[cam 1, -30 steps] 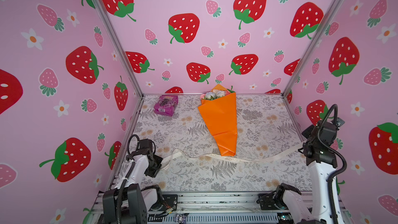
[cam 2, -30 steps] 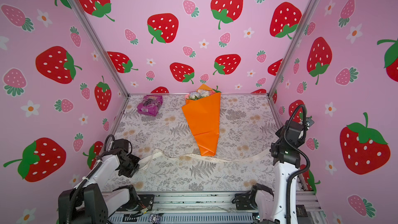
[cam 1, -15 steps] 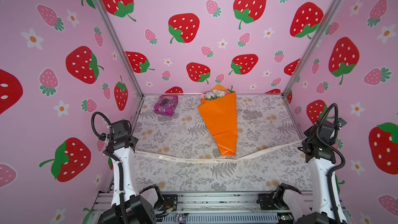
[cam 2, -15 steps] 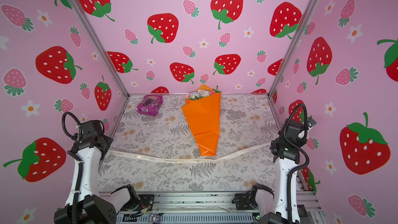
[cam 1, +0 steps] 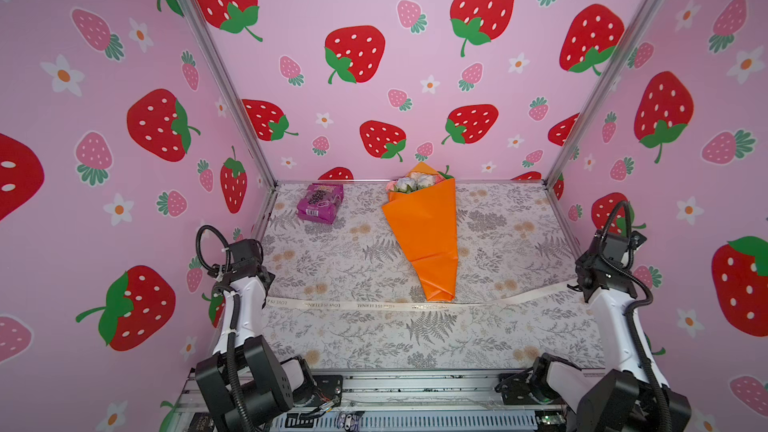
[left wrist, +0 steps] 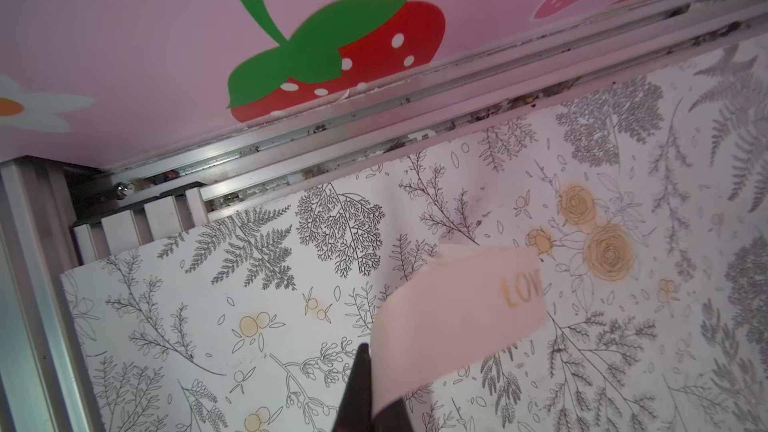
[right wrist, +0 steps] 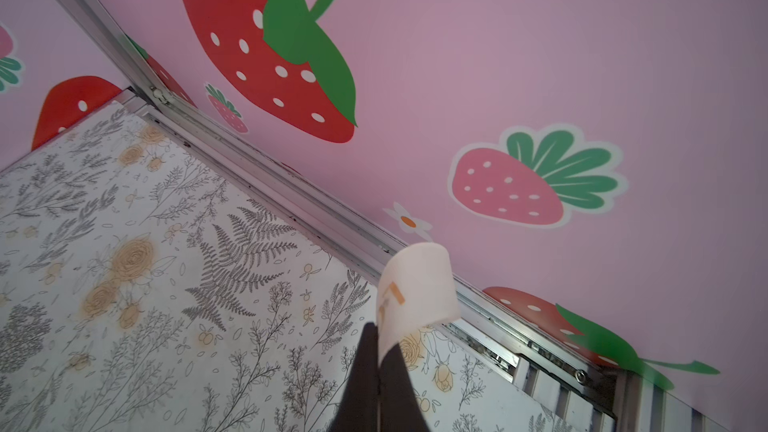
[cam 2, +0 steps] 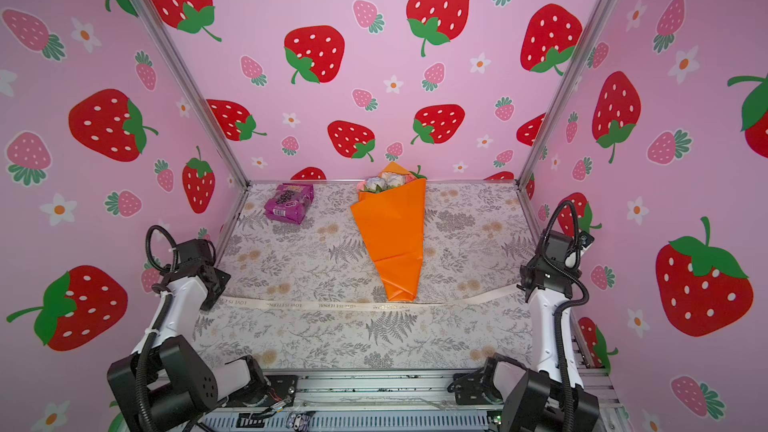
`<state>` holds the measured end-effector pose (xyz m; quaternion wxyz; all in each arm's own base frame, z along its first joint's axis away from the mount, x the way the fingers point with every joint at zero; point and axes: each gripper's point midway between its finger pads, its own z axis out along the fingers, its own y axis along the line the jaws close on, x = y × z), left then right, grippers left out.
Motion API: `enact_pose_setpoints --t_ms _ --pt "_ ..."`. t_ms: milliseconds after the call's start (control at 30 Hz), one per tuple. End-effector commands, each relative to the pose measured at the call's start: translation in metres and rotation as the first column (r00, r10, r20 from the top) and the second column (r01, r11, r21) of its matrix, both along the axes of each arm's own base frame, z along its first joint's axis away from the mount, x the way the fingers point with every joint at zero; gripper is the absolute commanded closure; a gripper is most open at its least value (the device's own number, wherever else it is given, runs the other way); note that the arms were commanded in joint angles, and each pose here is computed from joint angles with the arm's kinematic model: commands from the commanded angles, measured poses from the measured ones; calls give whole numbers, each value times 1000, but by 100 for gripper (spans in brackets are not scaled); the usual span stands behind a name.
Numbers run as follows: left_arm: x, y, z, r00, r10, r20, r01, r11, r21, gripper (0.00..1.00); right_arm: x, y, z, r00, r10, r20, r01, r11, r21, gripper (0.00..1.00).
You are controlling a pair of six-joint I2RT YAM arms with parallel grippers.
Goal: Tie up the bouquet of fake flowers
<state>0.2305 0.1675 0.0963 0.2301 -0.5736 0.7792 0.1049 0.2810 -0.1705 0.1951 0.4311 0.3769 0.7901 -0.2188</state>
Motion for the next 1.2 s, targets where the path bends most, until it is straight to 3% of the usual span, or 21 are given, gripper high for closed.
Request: enact_pose_setpoints --t_ms 0,133,367,433,500,567,667,800,933,1000,1033,1167 --pt "8 -1 -4 1000 5 17 -5 999 -33 100 -3 -11 -10 998 -60 -32 59 998 -33 100" --pt "19 -6 -6 999 -39 24 41 996 -76 100 5 -20 -18 992 -81 -98 74 995 -69 100" --pt "16 -11 -7 998 -44 52 49 995 -83 99 23 -14 -55 985 -18 -171 18 1000 2 100" --pt "14 -9 -3 997 -47 53 50 997 -63 80 26 -11 -60 983 5 -184 -2 1000 20 88" --pt "14 -6 4 997 -49 66 51 998 -30 60 31 -7 -59 984 40 -172 -34 999 40 64" --pt "18 -7 14 992 -58 115 61 998 -18 52 39 2 -54 988 90 -123 -80 993 83 51" --pt "27 -13 29 979 -97 181 102 995 -19 45 60 26 -39 974 226 -28 -218 961 171 44" --pt "40 -26 44 955 -189 228 203 979 -36 42 82 66 -30 915 396 78 -399 859 321 41" --pt "57 -60 51 900 -296 322 357 922 -150 43 90 117 -34 819 538 200 -565 695 445 40" --pt "71 -88 51 847 -316 427 449 855 -258 45 93 151 -36 737 612 286 -663 575 480 40" --pt "83 -107 53 791 -332 514 528 795 -300 46 94 170 -39 696 646 315 -701 515 493 40" --pt "107 -167 46 681 -379 627 684 636 -358 50 92 227 -55 587 740 328 -767 379 519 39"
